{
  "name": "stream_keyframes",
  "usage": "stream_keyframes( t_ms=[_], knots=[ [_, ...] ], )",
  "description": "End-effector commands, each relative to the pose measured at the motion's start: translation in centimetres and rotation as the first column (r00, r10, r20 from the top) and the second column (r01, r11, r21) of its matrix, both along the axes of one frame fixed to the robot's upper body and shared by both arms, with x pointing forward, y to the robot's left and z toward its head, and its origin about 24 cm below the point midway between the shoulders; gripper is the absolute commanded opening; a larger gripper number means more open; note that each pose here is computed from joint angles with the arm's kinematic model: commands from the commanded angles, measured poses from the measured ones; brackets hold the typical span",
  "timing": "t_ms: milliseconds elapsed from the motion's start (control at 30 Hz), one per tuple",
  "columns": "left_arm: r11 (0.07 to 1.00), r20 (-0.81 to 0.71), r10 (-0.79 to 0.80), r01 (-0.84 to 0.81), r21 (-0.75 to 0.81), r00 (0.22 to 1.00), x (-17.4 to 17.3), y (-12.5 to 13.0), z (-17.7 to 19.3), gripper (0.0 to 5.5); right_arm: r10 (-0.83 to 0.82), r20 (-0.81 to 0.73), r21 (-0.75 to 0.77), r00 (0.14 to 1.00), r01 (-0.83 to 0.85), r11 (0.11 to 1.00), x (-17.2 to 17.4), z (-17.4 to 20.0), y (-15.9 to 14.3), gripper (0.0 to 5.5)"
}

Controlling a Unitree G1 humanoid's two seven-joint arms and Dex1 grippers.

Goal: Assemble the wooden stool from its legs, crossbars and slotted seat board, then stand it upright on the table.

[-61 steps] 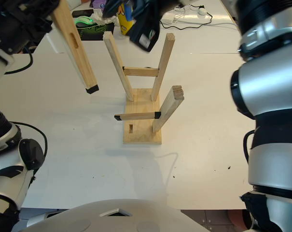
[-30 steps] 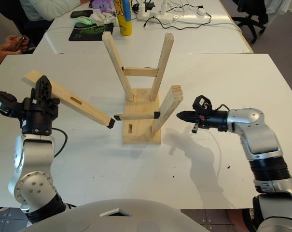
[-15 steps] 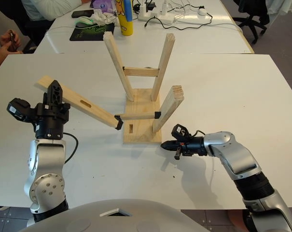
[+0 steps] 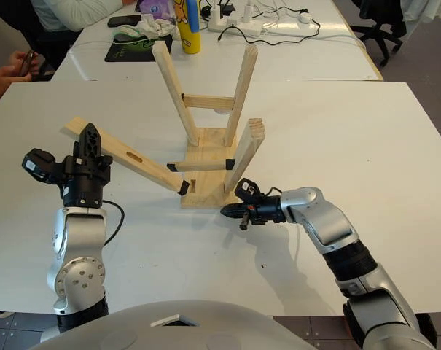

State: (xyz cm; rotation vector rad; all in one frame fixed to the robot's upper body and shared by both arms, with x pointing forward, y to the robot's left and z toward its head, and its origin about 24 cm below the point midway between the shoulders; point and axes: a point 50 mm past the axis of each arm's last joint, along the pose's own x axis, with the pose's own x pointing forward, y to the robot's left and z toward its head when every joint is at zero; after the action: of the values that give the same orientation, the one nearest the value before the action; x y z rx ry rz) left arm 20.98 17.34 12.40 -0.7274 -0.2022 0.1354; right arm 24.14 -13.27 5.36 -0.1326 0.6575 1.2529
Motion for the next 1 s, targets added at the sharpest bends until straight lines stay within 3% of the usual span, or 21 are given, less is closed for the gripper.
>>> stream_keyframes(
  t_ms=[33,300,1000],
  knots=[
    [0.999,0.022,0.032,-0.031,-0.03,0.999,1.0,-0.1,-0.2,1.05,-0.006,0.032,-0.001,0.999,0.006,1.0,1.1,0.5,0.5,0.0],
    [0.998,0.066,0.047,-0.044,-0.048,0.997,3.4,-0.7,0.1,1.05,-0.014,0.03,0.025,0.999,0.013,1.0,1.5,0.6,1.0,0.0],
    [0.998,0.031,-0.003,0.005,-0.066,1.0,3.3,-3.1,-1.3,1.05,-0.065,-0.005,0.052,0.998,0.065,0.996,1.1,0.9,-1.1,0.0]
  ],
)
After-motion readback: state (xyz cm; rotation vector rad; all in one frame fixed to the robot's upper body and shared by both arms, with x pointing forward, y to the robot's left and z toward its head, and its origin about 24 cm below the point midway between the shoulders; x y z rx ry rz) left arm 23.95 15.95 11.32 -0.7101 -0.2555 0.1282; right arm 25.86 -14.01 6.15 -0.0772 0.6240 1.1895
